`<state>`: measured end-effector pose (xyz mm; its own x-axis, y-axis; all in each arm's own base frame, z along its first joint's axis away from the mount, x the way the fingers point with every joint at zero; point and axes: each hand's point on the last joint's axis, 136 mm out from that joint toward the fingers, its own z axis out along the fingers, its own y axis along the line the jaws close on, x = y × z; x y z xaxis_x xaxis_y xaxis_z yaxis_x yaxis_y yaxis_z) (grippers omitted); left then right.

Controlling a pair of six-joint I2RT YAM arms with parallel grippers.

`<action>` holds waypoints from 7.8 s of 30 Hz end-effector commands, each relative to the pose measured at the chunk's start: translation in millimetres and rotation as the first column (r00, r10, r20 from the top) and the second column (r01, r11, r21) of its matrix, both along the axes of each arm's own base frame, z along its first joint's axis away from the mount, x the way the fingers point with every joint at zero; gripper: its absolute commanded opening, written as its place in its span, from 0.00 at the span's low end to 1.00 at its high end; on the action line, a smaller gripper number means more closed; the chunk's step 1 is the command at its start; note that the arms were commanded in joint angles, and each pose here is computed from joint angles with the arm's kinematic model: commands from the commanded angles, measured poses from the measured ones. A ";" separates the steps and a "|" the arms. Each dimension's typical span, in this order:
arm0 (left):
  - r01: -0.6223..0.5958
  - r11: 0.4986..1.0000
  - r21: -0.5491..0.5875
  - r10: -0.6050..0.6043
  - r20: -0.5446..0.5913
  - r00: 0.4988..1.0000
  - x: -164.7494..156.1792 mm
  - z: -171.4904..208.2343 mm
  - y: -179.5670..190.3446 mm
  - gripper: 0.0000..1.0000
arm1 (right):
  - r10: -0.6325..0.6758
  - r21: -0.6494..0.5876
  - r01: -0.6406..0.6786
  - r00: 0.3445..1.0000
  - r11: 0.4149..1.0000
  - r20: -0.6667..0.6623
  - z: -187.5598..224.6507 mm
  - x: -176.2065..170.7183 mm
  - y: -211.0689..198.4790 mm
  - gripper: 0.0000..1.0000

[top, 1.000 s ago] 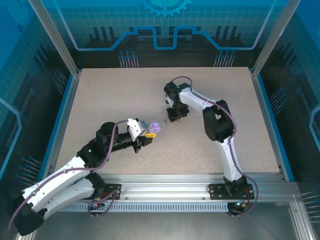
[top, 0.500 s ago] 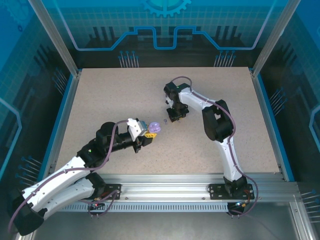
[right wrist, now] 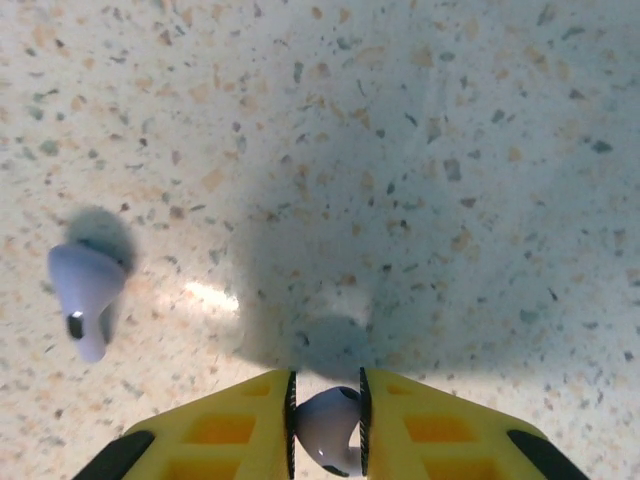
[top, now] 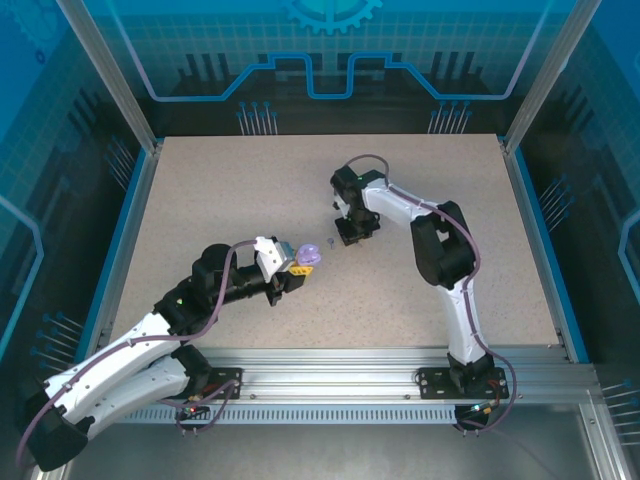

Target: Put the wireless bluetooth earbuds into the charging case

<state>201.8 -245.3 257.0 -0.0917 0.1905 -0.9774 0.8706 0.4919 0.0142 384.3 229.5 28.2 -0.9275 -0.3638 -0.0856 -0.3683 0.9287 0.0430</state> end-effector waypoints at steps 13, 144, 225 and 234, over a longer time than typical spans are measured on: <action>-0.093 0.991 -0.092 0.094 0.014 0.995 28.6 -6.7 -8.8 0.12 | -0.262 0.449 0.160 0.949 0.879 0.174 134.8 -17.5 -0.3 0.23; -0.319 0.941 -0.115 0.329 0.081 0.941 32.4 6.3 29.0 0.09 | -0.200 0.116 0.182 0.965 0.976 0.169 55.7 -41.5 35.3 0.60; -0.305 0.939 -0.160 0.313 0.027 0.949 36.3 2.6 19.1 0.09 | -0.208 0.385 0.051 0.902 0.921 0.378 119.2 -30.3 52.1 0.23; -0.250 0.950 -0.188 0.257 0.015 0.966 45.0 7.4 -3.9 0.09 | -0.271 0.626 -0.135 0.817 0.768 0.508 223.3 -80.5 35.7 0.23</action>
